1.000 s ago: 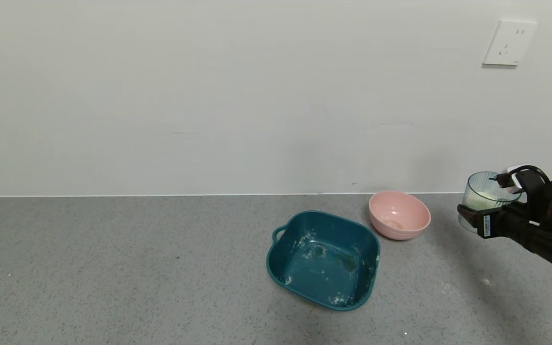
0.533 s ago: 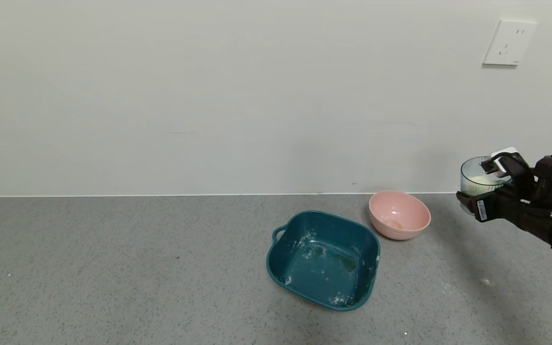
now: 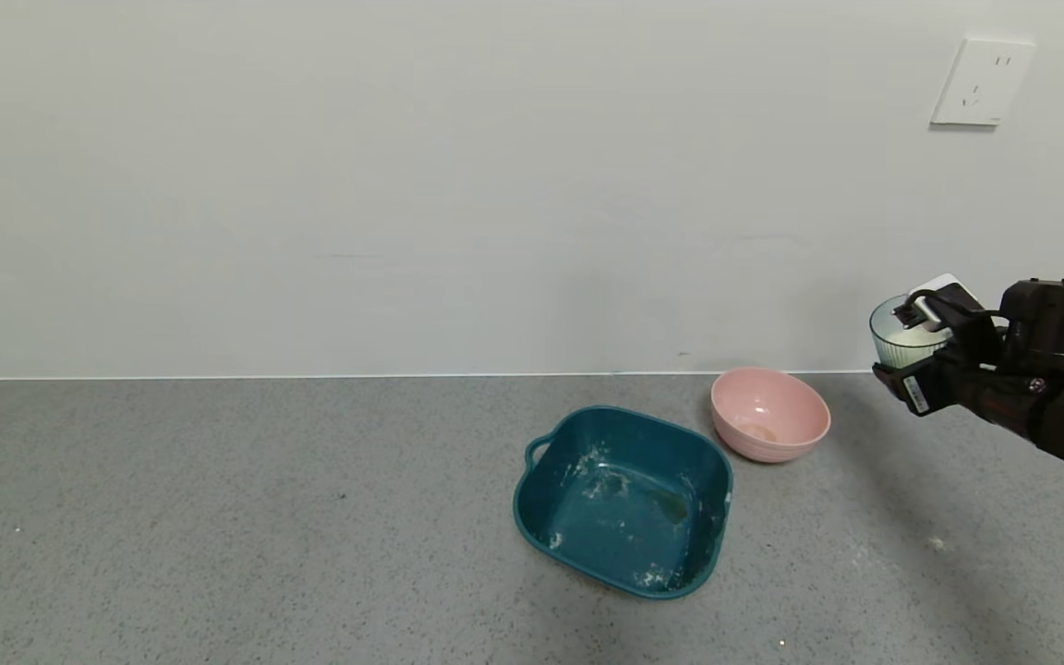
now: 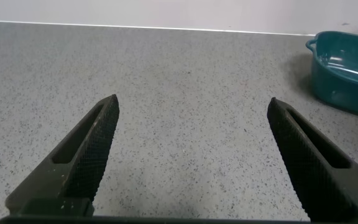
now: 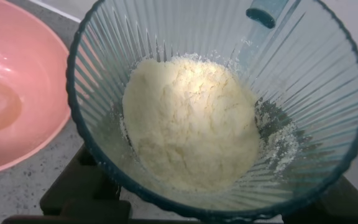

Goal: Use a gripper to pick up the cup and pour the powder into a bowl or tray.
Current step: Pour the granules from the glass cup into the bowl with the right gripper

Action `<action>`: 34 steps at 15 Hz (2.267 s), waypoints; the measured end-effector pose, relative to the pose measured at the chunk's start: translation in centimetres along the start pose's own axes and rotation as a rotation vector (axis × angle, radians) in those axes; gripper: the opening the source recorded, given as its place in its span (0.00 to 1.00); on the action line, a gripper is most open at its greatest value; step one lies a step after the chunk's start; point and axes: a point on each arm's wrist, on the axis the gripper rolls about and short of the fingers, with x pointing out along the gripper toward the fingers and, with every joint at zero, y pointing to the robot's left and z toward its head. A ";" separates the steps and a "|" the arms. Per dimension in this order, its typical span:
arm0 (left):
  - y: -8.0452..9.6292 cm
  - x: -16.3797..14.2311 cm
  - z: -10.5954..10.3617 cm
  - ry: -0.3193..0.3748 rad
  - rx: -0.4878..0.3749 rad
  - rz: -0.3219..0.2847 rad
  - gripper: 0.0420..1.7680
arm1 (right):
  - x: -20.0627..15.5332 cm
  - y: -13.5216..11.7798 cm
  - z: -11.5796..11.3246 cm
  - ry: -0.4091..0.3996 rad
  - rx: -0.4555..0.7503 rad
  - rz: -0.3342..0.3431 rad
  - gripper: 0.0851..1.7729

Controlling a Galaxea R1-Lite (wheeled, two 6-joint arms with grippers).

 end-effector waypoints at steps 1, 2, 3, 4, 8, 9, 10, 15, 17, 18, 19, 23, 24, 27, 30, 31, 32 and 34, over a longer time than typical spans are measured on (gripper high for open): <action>0.0 0.0 0.0 0.000 0.000 0.000 0.97 | 0.0 0.3 0.3 -0.003 -0.019 0.010 0.75; 0.0 0.0 0.0 0.000 0.000 0.000 0.97 | 0.0 0.5 0.7 -0.010 -0.043 0.014 0.75; 0.0 0.0 0.0 0.000 0.000 0.000 0.97 | 0.1 0.7 0.8 -0.005 -0.068 0.005 0.75; 0.0 0.0 0.0 0.000 0.000 0.000 0.97 | 0.1 0.8 0.9 0.001 -0.098 -0.007 0.75; 0.0 0.0 0.0 0.000 0.000 0.000 0.97 | 0.1 1.4 0.7 0.016 -0.166 0.002 0.75; 0.0 0.0 0.0 0.000 0.000 0.000 0.97 | 0.1 1.4 0.6 0.017 -0.185 0.003 0.75; 0.0 0.0 0.0 0.001 0.000 0.000 0.97 | 0.2 1.5 0.6 0.018 -0.207 0.004 0.75; 0.0 0.0 0.0 0.000 0.000 0.000 0.97 | 0.4 1.6 0.4 0.040 -0.370 -0.011 0.75; 0.0 0.0 0.0 0.000 0.000 0.000 0.97 | 0.5 1.7 0.4 0.039 -0.458 -0.014 0.75; 0.0 0.0 0.0 0.000 0.000 0.000 0.97 | 0.5 1.7 0.4 0.038 -0.495 -0.012 0.75; 0.0 0.0 0.0 0.000 0.000 0.000 0.97 | 0.5 1.9 0.5 0.034 -0.522 -0.010 0.75; 0.0 0.0 0.0 0.000 0.000 0.000 0.97 | 0.5 2.5 0.8 0.017 -0.610 -0.001 0.75; 0.0 0.0 0.0 0.000 0.000 0.000 0.97 | 0.5 2.5 0.8 0.013 -0.647 -0.004 0.75; 0.0 0.0 0.0 0.000 0.000 0.000 0.97 | 0.6 2.2 0.8 0.005 -0.737 -0.026 0.75; 0.0 0.0 0.0 0.000 0.000 0.000 0.97 | 0.7 1.8 1.0 -0.008 -0.844 -0.059 0.75; 0.0 0.0 0.0 0.000 0.000 0.000 0.97 | 0.7 1.8 1.0 -0.010 -0.878 -0.066 0.75; 0.0 0.0 0.0 0.000 0.000 0.000 0.97 | 0.7 1.7 1.0 -0.006 -0.907 -0.078 0.75; 0.0 0.0 0.0 0.000 0.000 0.000 0.97 | 0.6 1.9 0.8 0.020 -0.953 -0.088 0.75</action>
